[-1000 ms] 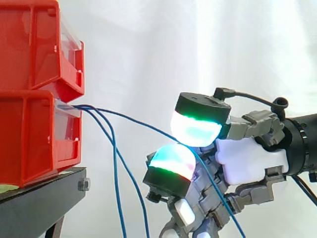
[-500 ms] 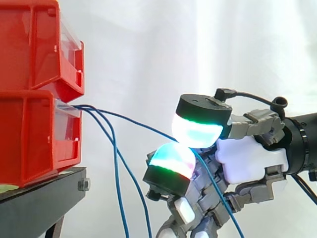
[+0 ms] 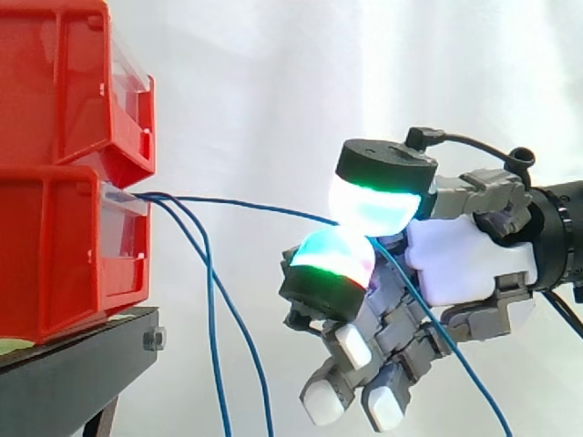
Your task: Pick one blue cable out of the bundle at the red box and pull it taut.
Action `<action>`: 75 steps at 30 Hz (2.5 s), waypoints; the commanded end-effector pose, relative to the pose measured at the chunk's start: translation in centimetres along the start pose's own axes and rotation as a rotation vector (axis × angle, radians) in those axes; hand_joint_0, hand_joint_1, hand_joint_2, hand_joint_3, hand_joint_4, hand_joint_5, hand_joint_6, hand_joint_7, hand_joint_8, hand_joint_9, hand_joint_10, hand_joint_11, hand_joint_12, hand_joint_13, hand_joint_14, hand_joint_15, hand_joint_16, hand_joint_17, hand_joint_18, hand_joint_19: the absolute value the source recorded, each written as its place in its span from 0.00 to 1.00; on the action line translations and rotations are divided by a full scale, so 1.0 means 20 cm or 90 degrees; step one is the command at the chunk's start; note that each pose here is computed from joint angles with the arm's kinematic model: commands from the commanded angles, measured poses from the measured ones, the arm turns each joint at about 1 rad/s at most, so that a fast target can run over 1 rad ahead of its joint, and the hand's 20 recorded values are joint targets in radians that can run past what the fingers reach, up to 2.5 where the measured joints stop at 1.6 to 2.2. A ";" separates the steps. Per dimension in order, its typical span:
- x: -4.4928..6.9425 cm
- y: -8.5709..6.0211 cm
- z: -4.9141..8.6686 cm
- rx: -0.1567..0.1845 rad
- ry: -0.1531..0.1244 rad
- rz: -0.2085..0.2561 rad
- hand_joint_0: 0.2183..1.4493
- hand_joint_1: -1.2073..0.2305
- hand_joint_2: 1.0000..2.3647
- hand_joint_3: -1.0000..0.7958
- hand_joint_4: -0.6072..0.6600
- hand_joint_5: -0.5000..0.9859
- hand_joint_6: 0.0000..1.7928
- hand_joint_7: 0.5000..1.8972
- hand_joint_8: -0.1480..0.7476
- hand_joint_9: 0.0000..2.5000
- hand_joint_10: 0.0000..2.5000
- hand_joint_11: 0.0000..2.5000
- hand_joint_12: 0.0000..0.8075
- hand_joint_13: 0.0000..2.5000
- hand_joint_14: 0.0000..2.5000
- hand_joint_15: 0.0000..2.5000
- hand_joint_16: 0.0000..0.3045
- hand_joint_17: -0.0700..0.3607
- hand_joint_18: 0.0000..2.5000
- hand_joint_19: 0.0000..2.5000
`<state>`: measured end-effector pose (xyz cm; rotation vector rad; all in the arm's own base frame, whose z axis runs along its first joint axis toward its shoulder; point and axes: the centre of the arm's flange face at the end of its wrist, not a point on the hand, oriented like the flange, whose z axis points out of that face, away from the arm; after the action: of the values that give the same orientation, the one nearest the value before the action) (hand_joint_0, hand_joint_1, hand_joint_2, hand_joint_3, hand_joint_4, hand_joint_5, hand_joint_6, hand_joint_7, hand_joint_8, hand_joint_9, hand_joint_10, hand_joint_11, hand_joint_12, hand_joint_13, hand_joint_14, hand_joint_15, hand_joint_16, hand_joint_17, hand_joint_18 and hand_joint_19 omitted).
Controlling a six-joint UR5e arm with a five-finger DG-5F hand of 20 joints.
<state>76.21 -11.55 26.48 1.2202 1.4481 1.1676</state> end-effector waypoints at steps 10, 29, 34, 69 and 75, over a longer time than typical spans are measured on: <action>-0.04 -0.02 -0.04 0.021 0.015 -0.013 0.34 0.27 0.02 0.58 0.52 0.23 0.50 0.61 0.55 0.33 0.01 0.28 0.50 0.22 0.00 0.10 0.18 0.45 0.26 0.15; -0.02 -0.24 -0.15 -0.008 0.014 -0.014 0.34 0.27 0.02 0.58 0.51 0.23 0.50 0.60 0.55 0.33 0.01 0.28 0.50 0.21 0.00 0.10 0.18 0.45 0.26 0.15; -0.04 -0.23 -0.18 -0.009 0.011 -0.013 0.34 0.27 0.02 0.58 0.51 0.23 0.50 0.60 0.55 0.33 0.01 0.28 0.50 0.21 0.00 0.10 0.18 0.45 0.26 0.15; -0.12 -0.14 -0.20 -0.054 -0.001 0.011 0.34 0.27 0.02 0.58 0.50 0.23 0.50 0.59 0.55 0.32 0.01 0.28 0.50 0.20 0.00 0.09 0.18 0.45 0.25 0.15; -0.12 -0.14 -0.20 -0.054 -0.001 0.011 0.35 0.27 0.02 0.57 0.48 0.23 0.50 0.60 0.55 0.32 0.01 0.28 0.50 0.20 0.00 0.09 0.18 0.45 0.25 0.14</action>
<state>72.16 -14.65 24.49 1.1767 1.3762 1.2269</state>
